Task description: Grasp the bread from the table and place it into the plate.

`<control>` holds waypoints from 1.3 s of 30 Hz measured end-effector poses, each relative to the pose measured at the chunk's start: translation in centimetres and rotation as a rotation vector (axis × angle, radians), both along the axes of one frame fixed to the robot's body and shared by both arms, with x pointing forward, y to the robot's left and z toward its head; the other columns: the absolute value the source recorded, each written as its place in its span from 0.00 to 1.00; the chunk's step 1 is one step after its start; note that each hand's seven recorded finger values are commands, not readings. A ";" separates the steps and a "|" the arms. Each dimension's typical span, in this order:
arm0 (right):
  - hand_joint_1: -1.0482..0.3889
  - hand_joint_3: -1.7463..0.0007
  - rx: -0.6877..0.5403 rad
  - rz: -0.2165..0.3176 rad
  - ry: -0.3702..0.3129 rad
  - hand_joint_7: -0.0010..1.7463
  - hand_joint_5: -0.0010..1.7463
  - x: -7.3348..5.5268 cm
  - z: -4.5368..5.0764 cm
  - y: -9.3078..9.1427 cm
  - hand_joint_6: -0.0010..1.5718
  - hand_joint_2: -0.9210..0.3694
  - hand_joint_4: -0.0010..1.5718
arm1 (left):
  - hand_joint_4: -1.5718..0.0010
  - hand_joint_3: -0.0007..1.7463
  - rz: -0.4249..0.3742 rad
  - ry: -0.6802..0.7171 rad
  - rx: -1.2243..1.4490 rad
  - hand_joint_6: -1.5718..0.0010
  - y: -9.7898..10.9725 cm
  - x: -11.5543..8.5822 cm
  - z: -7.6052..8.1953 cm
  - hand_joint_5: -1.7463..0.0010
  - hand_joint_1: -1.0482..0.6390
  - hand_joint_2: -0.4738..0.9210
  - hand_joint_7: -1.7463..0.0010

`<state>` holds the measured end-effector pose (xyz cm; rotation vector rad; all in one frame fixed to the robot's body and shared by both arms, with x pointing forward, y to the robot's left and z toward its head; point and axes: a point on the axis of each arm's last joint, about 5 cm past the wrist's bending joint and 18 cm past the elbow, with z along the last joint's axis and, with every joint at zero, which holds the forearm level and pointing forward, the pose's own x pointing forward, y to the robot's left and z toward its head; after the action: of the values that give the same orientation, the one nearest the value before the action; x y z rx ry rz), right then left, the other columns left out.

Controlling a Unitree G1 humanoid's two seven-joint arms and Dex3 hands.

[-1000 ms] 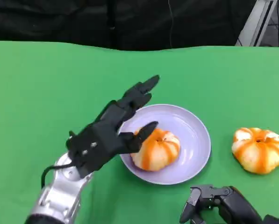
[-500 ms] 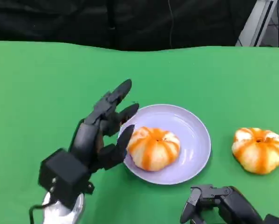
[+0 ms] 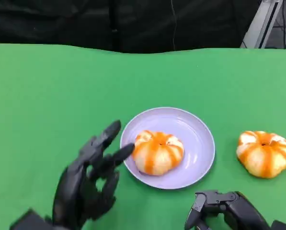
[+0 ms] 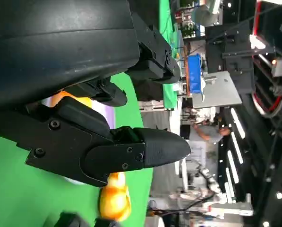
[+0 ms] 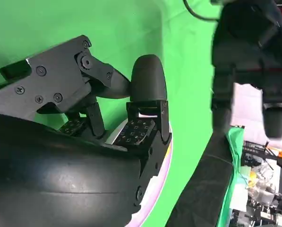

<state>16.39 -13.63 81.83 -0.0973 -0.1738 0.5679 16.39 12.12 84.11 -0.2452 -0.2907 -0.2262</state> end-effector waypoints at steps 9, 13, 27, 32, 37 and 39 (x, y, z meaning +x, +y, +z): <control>0.63 0.45 0.000 0.005 0.001 0.66 0.86 -0.1 -0.02 -0.1 0.56 0.24 0.53 | 0.56 0.31 -0.024 0.041 -0.007 0.71 0.2 -2.1 -2.2 0.98 0.20 1.00 0.99; 0.64 0.45 -0.003 0.005 0.000 0.66 0.86 -0.1 0.00 -0.1 0.55 0.23 0.53 | 0.56 0.23 -0.047 0.046 -0.004 0.70 0.2 -2.2 -2.4 0.99 0.40 1.00 0.99; 0.64 0.45 -0.005 0.005 -0.013 0.66 0.85 -0.1 0.17 -0.2 0.55 0.23 0.53 | 0.35 0.42 -0.032 0.032 0.081 0.47 0.0 -2.0 -2.2 0.97 0.64 0.87 0.98; 0.64 0.45 -0.008 0.005 -0.018 0.66 0.84 -0.1 0.25 -0.3 0.55 0.24 0.53 | 0.33 0.48 -0.026 -0.006 0.137 0.17 0.2 -1.5 -1.9 0.52 0.60 0.86 0.92; 0.63 0.44 -0.007 0.007 -0.019 0.68 0.85 -0.1 0.29 -0.4 0.55 0.24 0.53 | 0.39 0.60 -0.062 -0.011 0.180 0.31 0.3 -1.5 -2.2 0.25 0.57 0.74 0.49; 0.63 0.44 -0.007 0.009 -0.019 0.68 0.85 -0.1 0.30 -0.4 0.55 0.24 0.53 | 0.39 0.61 -0.071 -0.009 0.180 0.33 0.1 -1.6 -2.3 0.24 0.57 0.74 0.46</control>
<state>16.31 -14.06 82.12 -0.1091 -0.1910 0.5763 14.81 12.25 81.85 -0.0770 -0.2694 -0.3221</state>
